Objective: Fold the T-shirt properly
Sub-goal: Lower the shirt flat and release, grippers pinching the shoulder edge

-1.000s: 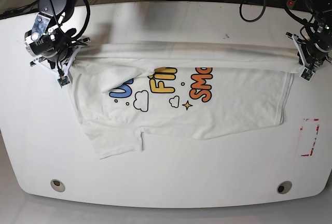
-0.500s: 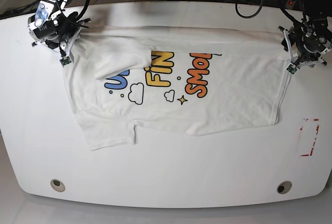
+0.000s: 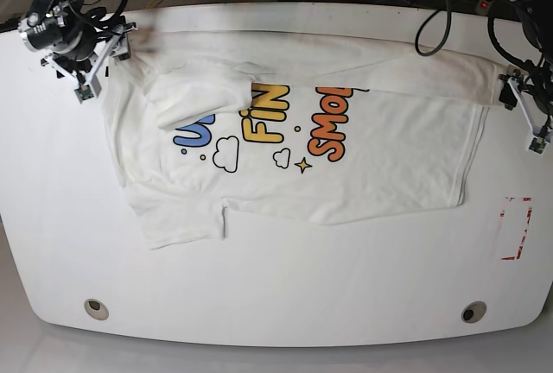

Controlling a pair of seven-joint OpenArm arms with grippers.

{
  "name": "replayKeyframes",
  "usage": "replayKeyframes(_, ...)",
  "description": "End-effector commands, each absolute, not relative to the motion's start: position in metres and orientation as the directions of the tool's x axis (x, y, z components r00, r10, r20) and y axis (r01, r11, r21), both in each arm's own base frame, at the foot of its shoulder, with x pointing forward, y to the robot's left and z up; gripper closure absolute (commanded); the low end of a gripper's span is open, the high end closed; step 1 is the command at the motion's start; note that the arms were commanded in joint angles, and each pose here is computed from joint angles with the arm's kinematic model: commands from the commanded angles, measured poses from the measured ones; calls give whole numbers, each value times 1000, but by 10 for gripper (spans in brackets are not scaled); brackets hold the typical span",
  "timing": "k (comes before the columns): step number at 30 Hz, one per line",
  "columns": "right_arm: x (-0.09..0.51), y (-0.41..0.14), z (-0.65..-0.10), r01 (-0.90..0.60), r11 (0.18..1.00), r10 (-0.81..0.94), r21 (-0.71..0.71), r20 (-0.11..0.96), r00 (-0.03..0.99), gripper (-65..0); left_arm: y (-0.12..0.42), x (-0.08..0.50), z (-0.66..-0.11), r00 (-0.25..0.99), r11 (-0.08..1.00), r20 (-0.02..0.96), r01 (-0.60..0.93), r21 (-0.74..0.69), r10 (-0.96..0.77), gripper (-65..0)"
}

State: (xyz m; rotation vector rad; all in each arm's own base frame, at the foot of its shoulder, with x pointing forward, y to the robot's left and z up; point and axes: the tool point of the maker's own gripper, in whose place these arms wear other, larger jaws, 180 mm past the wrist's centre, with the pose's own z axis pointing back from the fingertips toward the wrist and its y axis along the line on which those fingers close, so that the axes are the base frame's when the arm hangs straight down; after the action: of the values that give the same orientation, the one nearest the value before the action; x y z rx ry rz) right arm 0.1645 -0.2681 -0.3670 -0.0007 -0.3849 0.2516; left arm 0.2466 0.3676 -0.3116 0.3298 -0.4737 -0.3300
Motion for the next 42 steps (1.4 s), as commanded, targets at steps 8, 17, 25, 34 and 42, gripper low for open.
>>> replayKeyframes(8, 187, -252, -349, -278, 960, 236, 16, 486, 842, -423, 350, 249, -308, 808, 919, 455, 258, 298, -374, -506)
replayKeyframes(17, 206, -255, -342, -268, 963, 221, 13, 526, 821, -423, 297, 244, -350, 761, 886, 454, 399, 237, -464, -440)
replayKeyframes(25, 221, -257, -360, -227, 969, 145, 99, 517, 844, -423, 290, 234, -388, 798, 869, 348, 425, 253, -492, -415)
replayKeyframes(34, 268, -210, -352, -334, 930, 184, 154, 590, 786, -423, 302, 234, -413, 827, 887, 327, 398, 235, -458, -414)
replayKeyframes(42, 299, -209, -369, -326, 933, 196, 155, 541, 818, -423, 303, 228, -415, 831, 886, 314, 401, 233, -459, -414)
